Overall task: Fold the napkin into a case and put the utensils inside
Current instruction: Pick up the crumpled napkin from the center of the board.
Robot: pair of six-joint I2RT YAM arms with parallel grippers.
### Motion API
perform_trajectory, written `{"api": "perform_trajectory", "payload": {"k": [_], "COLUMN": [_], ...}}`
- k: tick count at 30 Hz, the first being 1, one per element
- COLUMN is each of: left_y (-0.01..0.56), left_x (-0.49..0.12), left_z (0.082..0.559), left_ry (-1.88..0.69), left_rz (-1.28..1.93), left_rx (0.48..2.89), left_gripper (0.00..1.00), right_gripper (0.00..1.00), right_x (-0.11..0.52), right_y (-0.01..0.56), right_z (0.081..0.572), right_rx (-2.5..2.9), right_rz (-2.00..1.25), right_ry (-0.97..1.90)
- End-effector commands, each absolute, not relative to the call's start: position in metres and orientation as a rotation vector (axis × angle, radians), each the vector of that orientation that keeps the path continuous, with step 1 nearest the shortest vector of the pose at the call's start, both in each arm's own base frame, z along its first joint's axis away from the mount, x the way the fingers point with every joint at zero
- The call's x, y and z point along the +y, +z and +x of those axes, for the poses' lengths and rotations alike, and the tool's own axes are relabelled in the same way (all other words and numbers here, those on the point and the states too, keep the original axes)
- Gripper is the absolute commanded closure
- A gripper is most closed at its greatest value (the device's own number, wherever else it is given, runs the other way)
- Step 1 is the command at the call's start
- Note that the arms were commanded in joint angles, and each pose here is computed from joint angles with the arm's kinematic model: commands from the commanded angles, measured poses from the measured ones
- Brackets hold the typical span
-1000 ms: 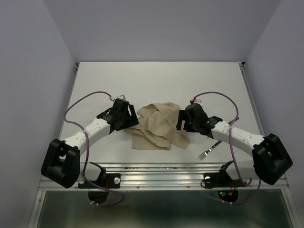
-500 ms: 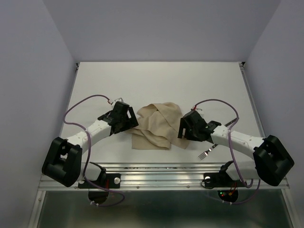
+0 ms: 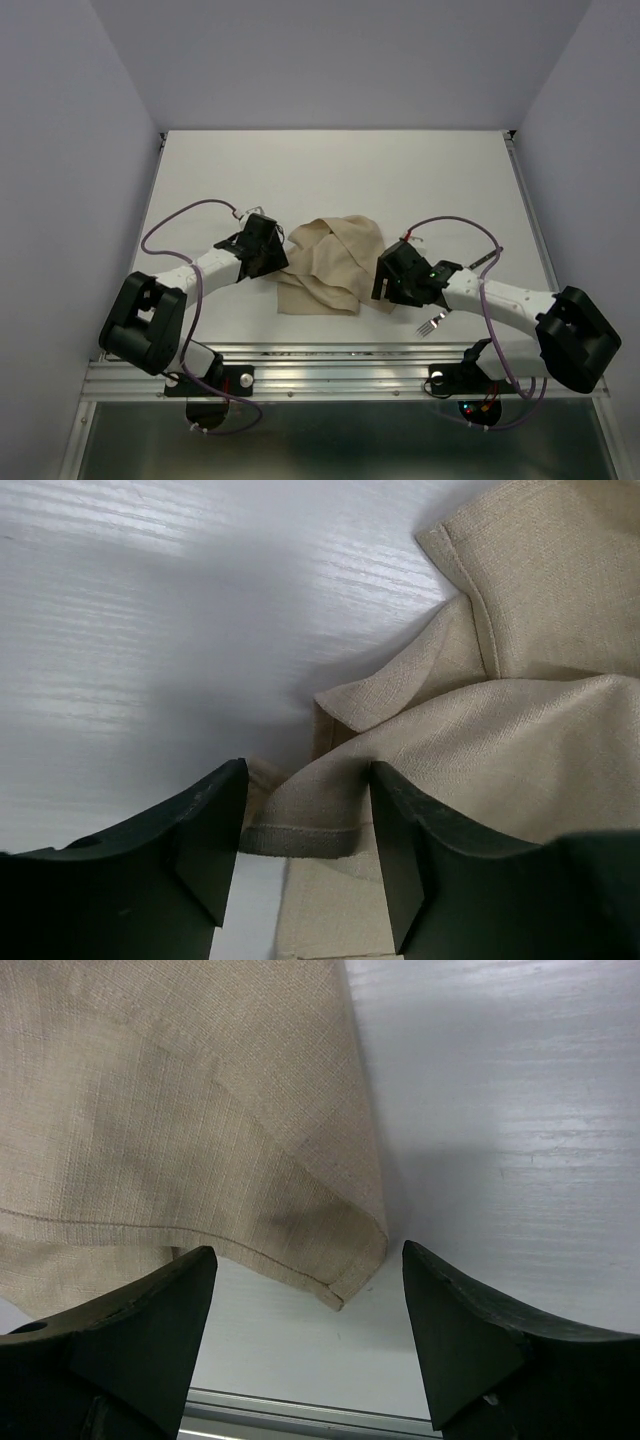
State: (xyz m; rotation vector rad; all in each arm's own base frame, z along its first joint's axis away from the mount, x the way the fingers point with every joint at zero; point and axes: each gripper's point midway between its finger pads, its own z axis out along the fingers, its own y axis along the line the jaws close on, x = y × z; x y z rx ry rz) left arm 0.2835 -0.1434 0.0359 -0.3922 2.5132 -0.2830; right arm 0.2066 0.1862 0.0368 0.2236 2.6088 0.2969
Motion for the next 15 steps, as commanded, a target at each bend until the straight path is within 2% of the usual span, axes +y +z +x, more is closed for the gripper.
{"api": "perform_trajectory", "payload": {"k": [1,6,9,11,12,13,15], "left_y": [0.035,0.052,0.06,0.064,0.067,0.069,0.078], "left_x": [-0.154,-0.156,-0.156,-0.155,-0.156,-0.156,-0.156], "left_z": [0.285,0.289,0.29,0.29,0.292,0.292,0.293], "left_ry": [-0.355,-0.379,-0.379,-0.376,-0.381,-0.382,-0.392], "left_rz": [-0.36,-0.356,-0.345,-0.344,-0.343,-0.344,-0.35], "left_rx": [2.514,2.477,2.469,2.466,2.459,2.456,2.437], "left_gripper": [0.54,0.84,0.97,1.0,1.0,1.0,1.0], "right_gripper": [0.22,0.3,0.36,0.45,0.54,0.54,0.65], "right_x": [0.188,0.186,0.189,0.19,0.193,0.193,0.194], "right_y": [0.034,0.026,0.022,0.019,0.019,0.018,0.017], "right_z": [0.201,0.197,0.197,0.197,0.2,0.201,0.206], "right_rx": [2.607,2.619,2.621,2.625,2.617,2.613,2.601], "right_rz": [0.268,0.294,0.286,0.285,0.286,0.285,0.283], "right_ry": [0.315,0.285,0.292,0.288,0.299,0.3,0.287]}}
